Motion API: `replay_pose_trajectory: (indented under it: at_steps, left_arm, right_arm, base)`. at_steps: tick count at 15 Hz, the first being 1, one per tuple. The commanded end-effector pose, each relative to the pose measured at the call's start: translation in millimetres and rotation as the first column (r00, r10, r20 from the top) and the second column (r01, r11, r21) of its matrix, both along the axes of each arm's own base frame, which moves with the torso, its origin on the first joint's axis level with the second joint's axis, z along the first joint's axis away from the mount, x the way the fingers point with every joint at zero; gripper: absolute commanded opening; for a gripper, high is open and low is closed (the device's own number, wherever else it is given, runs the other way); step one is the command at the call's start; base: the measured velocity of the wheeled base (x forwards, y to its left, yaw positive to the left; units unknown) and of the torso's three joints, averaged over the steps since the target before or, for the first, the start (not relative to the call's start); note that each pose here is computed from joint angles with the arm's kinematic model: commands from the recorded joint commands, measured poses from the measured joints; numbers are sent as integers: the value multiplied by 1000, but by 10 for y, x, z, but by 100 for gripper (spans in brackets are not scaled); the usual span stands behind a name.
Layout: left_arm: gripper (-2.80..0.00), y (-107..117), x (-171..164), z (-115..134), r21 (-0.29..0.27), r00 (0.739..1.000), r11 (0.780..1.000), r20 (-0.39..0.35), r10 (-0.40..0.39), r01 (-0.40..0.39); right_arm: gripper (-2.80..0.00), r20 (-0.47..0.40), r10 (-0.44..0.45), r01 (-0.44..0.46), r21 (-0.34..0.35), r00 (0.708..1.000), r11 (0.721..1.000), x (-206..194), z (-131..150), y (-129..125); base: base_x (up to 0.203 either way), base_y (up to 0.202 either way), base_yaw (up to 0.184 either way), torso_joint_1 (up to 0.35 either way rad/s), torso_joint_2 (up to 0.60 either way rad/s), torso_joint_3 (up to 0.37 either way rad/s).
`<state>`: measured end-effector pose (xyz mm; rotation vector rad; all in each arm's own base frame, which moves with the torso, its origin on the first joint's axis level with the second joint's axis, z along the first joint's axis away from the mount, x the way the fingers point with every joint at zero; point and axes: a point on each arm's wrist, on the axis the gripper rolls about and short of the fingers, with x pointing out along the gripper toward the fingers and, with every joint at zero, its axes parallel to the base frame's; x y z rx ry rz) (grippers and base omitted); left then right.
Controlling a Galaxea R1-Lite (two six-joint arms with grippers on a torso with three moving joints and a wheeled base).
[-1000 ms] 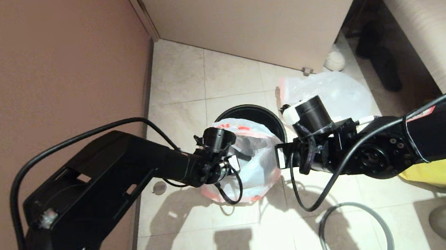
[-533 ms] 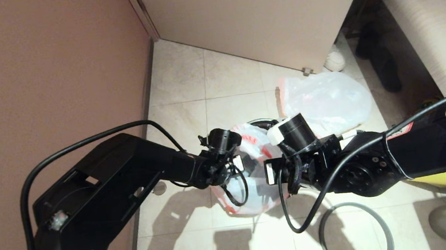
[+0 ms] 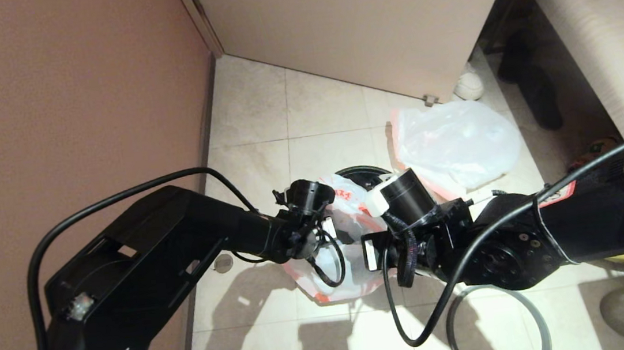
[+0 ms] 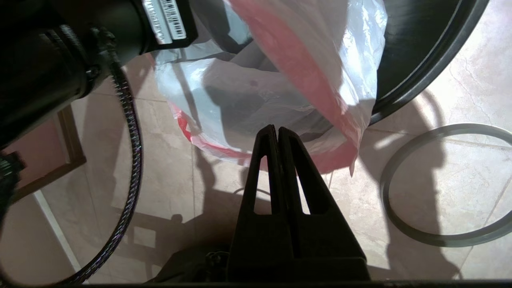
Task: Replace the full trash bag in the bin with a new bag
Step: Put the new garbage bag on the trash can
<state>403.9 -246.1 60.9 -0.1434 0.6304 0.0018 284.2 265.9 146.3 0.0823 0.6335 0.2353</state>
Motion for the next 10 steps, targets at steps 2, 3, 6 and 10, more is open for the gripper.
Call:
replay_pose_trajectory:
  at_steps: [2,3,6,10]
  left_arm:
    - [-280,27,27,2,-5,1000,1000,5,13,-13]
    - [-280,27,27,-7,-5,1000,1000,5,13,-13]
    - [-280,66,49,23,-9,1000,1000,12,22,-22]
    - [-280,176,113,36,-25,999,998,13,52,-52]
  right_arm:
    - [-280,-11,43,-43,-7,999,999,-251,69,7]
    - [-280,-41,72,-74,-37,997,997,-368,-31,42]
    - [-280,-115,84,-97,-113,990,989,-386,-415,130]
    - [-280,-40,56,-59,-76,998,995,-34,-342,51]
  base:
    - [0,0,0,0,0,0]
    - [0,0,0,0,0,0]
    - [0,0,0,0,0,0]
    - [0,0,0,0,0,0]
